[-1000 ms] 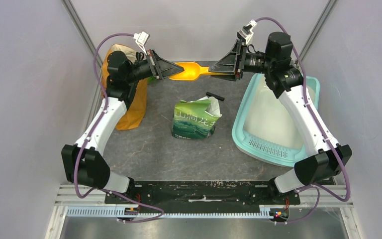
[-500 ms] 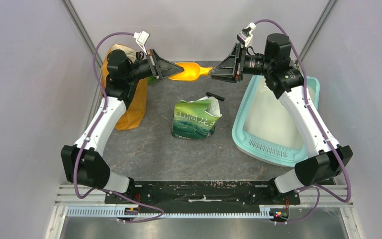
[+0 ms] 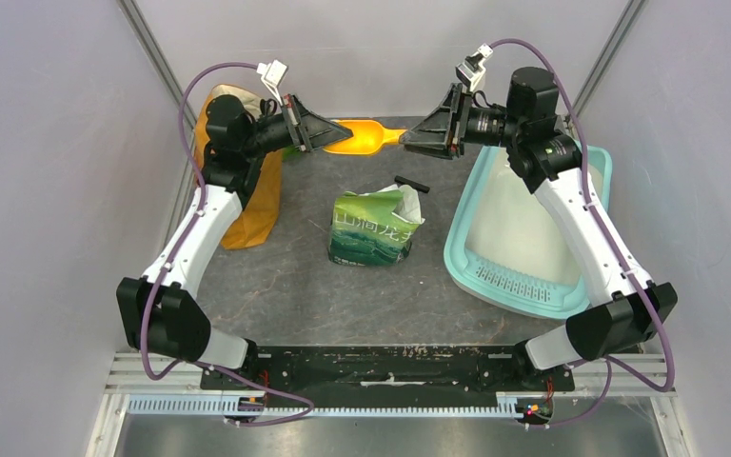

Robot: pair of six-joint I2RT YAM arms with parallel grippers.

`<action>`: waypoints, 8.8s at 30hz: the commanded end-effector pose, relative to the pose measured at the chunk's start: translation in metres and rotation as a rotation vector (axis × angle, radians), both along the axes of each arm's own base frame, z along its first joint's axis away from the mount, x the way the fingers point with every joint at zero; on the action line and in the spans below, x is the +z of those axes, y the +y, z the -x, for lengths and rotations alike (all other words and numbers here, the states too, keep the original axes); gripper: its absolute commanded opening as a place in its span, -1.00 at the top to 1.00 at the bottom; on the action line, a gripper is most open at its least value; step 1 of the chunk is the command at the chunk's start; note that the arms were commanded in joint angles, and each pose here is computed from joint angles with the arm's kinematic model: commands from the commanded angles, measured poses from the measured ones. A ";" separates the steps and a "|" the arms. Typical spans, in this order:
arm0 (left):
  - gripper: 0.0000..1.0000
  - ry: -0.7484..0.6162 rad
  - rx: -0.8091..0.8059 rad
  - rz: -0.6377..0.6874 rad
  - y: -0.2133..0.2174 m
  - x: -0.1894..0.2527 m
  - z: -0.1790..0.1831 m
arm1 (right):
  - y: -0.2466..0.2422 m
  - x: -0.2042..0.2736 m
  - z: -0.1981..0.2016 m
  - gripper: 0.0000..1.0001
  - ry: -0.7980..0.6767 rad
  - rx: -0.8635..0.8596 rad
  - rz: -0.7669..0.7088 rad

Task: Fill the litter box with clean litter

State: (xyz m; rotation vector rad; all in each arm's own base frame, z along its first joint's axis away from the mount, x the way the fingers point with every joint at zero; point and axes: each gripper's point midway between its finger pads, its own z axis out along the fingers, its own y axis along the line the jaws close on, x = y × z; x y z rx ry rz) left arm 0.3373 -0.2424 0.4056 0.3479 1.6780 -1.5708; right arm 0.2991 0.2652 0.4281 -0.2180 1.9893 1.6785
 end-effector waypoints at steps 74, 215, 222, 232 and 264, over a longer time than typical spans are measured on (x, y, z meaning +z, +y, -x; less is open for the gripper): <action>0.96 0.000 -0.002 -0.030 -0.008 -0.005 0.010 | -0.001 0.008 0.021 -0.13 -0.012 0.065 -0.058; 0.96 -1.300 -0.363 -0.594 -0.047 -0.111 0.063 | -0.040 -0.206 -0.026 1.00 0.214 -0.089 0.964; 0.96 -1.336 -0.380 -0.594 -0.052 -0.112 0.064 | -0.034 -0.238 -0.015 1.00 0.227 -0.075 1.029; 0.96 -1.320 -0.403 -0.611 -0.053 -0.130 0.064 | 0.009 -0.271 -0.004 1.00 0.252 0.039 0.784; 0.96 -1.289 -0.361 -0.518 -0.089 -0.112 0.050 | -0.016 -0.151 -0.009 1.00 0.214 -0.047 0.020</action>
